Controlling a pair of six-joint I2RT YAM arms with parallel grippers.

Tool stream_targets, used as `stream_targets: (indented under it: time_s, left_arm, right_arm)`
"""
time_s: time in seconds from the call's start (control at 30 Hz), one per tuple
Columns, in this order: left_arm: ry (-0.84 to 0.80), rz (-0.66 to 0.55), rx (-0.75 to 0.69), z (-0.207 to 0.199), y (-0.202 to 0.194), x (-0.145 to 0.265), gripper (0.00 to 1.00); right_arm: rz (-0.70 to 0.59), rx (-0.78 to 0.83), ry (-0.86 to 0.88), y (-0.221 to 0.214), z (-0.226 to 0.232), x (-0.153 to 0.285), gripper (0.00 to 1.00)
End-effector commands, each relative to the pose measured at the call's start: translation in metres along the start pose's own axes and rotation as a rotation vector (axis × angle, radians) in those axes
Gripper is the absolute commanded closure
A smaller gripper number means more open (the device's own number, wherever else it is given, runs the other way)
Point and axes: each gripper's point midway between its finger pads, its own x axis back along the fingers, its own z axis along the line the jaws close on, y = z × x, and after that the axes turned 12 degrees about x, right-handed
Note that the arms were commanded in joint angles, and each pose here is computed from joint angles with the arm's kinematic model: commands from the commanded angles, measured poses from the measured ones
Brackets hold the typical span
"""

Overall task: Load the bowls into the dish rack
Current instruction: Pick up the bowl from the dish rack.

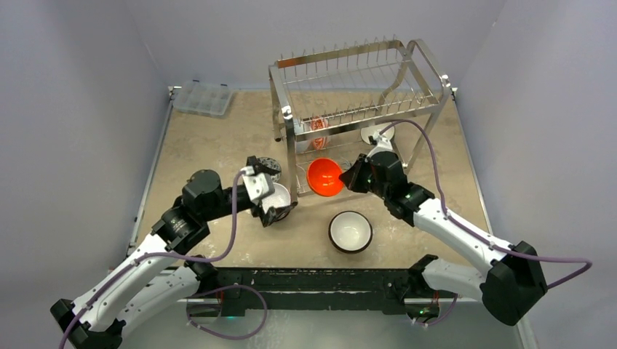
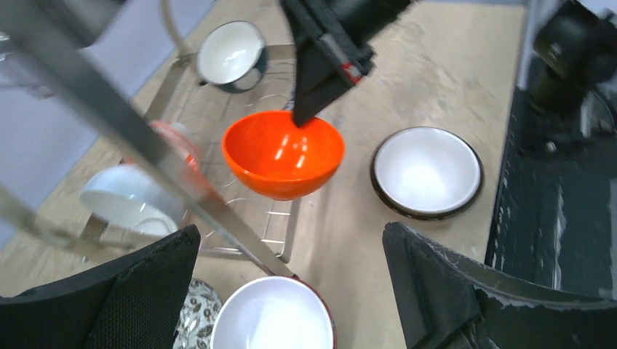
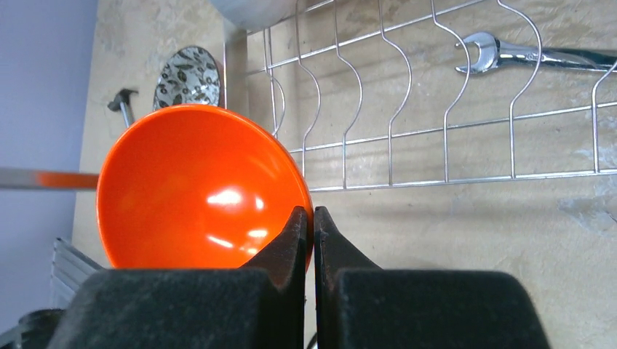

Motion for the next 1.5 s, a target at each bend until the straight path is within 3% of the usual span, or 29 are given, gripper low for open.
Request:
stream_targets:
  time_s: [0.0,0.17,0.37,0.63,0.87,1.07,1.33,1.4,1.47]
  left_arm:
    - [-0.296,-0.031,-0.273,-0.045,-0.006,0.008,0.05]
    - [-0.393,-0.087,-0.468,-0.057,-0.005,0.006,0.09]
    - [-0.464,-0.041,-0.549,-0.057,-0.008,-0.016,0.17]
    - [-0.489,0.155,-0.618,-0.065,-0.036,-0.060,0.22]
    - [-0.333,0.315,-0.660,-0.062,-0.059,-0.098,0.29]
    - [-0.224,0.495,-0.761,-0.053,-0.097,-0.116,0.50]
    - [-0.123,0.538,-0.748,-0.045,-0.099,-0.123,1.00]
    - [-0.083,0.498,-0.712,-0.044,-0.091,-0.123,1.00]
    - [-0.053,0.441,-0.675,-0.044,-0.081,-0.120,1.00]
  right_arm:
    - [0.035,0.066,0.060,-0.004,0.009,0.015,1.00]
    - [0.085,0.093,0.074,-0.013,0.009,0.024,1.00]
    - [0.133,0.136,0.051,-0.016,0.005,0.033,1.00]
    - [0.191,0.182,0.040,-0.015,0.006,0.041,1.00]
    - [0.223,0.216,0.048,-0.016,0.010,0.046,1.00]
    - [0.235,0.233,0.078,-0.014,0.017,0.048,1.00]
    - [0.233,0.229,0.094,-0.014,0.020,0.051,1.00]
    - [0.234,0.212,0.108,-0.017,0.022,0.052,0.84]
    - [0.244,0.151,0.154,-0.024,0.030,0.057,0.54]
